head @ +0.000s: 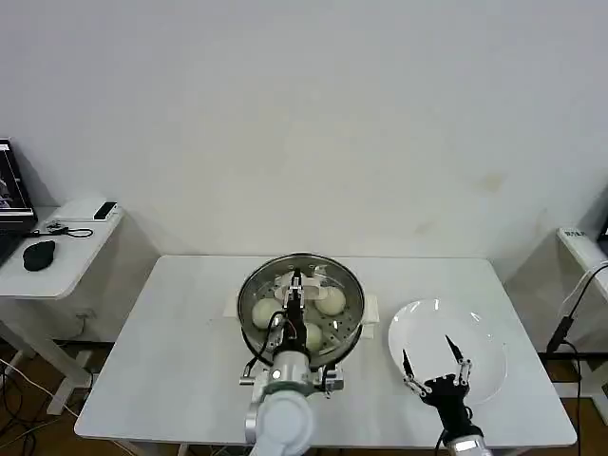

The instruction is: Take steamed baozi put them in steamer then cover it.

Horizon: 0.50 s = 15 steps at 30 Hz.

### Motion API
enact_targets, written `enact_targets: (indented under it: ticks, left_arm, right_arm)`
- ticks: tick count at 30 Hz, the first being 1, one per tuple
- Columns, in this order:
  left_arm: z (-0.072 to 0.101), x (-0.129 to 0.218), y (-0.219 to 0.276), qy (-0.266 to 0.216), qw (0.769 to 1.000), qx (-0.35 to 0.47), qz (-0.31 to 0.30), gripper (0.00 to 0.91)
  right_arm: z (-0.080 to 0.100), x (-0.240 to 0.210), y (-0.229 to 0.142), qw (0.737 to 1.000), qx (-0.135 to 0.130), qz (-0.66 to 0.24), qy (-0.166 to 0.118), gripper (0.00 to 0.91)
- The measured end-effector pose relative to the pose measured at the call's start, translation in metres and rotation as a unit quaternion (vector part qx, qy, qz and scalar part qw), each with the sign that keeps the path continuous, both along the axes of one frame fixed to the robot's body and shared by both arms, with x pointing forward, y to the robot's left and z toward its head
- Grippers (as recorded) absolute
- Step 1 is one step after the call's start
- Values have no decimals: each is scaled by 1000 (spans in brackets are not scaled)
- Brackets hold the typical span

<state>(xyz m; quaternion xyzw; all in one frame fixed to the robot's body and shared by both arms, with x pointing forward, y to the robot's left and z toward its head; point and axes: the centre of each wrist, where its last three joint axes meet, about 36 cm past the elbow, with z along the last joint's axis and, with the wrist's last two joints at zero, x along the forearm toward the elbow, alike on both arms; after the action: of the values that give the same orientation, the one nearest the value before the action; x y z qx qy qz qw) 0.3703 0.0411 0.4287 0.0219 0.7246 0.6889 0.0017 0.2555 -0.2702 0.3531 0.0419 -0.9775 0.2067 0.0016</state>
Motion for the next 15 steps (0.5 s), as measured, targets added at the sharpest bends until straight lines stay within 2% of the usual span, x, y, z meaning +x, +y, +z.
enact_targets:
  ticks: [7,15]
  left_arm:
    - [12,-18,17,-17,1000,-17,-9,907]
    - [27,-51,48,-19,997,-75,-29,907]
  right_arm:
    - [-2,0,0,1000,1,2,3,907]
    - [-8,-3,0,1000,5,5,13,907]
